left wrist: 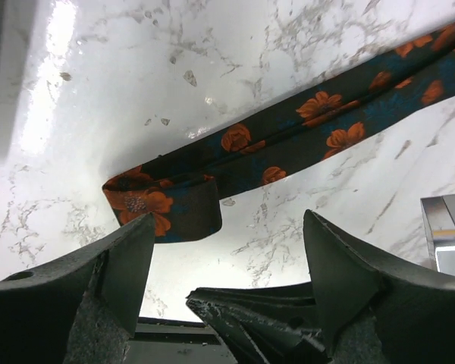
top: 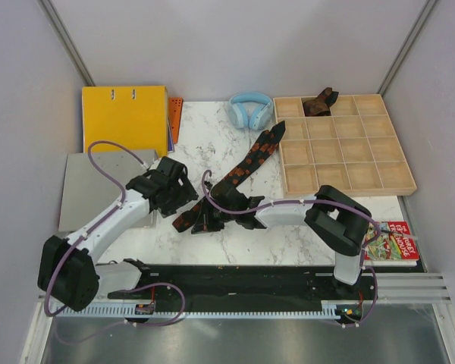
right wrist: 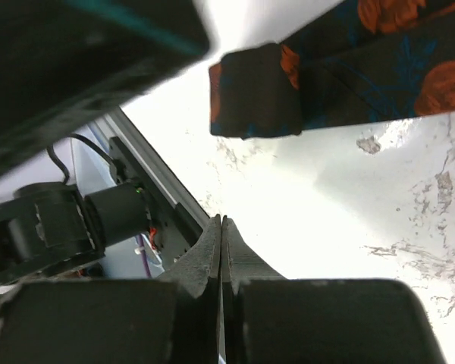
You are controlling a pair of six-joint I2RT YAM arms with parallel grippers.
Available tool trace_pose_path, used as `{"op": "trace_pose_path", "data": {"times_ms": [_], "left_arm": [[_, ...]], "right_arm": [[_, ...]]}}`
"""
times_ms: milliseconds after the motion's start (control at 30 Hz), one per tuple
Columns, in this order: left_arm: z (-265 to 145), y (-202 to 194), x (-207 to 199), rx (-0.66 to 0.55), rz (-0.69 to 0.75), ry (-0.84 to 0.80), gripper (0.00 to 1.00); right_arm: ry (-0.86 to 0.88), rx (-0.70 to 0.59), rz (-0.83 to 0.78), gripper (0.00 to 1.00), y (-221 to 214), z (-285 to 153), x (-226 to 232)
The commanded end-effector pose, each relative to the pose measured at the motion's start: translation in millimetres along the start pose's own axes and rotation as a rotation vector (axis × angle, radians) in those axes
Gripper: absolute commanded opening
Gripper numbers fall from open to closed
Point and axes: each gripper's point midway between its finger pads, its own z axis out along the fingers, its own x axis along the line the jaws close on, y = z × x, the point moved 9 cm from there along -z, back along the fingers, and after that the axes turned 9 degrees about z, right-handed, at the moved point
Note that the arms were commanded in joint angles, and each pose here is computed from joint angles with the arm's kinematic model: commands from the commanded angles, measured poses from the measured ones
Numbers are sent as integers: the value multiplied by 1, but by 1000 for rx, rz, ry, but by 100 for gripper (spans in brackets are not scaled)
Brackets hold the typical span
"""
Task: Roll the ties
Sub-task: Roll the tie at the center of the board.
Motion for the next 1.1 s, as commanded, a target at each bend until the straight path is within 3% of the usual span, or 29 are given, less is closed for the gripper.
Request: {"op": "trace_pose_path", "data": {"times_ms": [0, 400, 900, 1067], "left_arm": [[-20, 7, 23, -76, -33, 17, 84], [-35, -27, 73, -200, -136, -49, 82], [-20, -42, 77, -138, -142, -49, 75], [-12, -46, 76, -120, -132, -47, 68]], "right_arm": [[52, -55, -43, 0, 17, -11, 29], [68, -57, -34, 0, 48, 8, 36], [23, -32, -1, 0, 60, 30, 3], [16, -36, 20, 0, 62, 29, -11]]}}
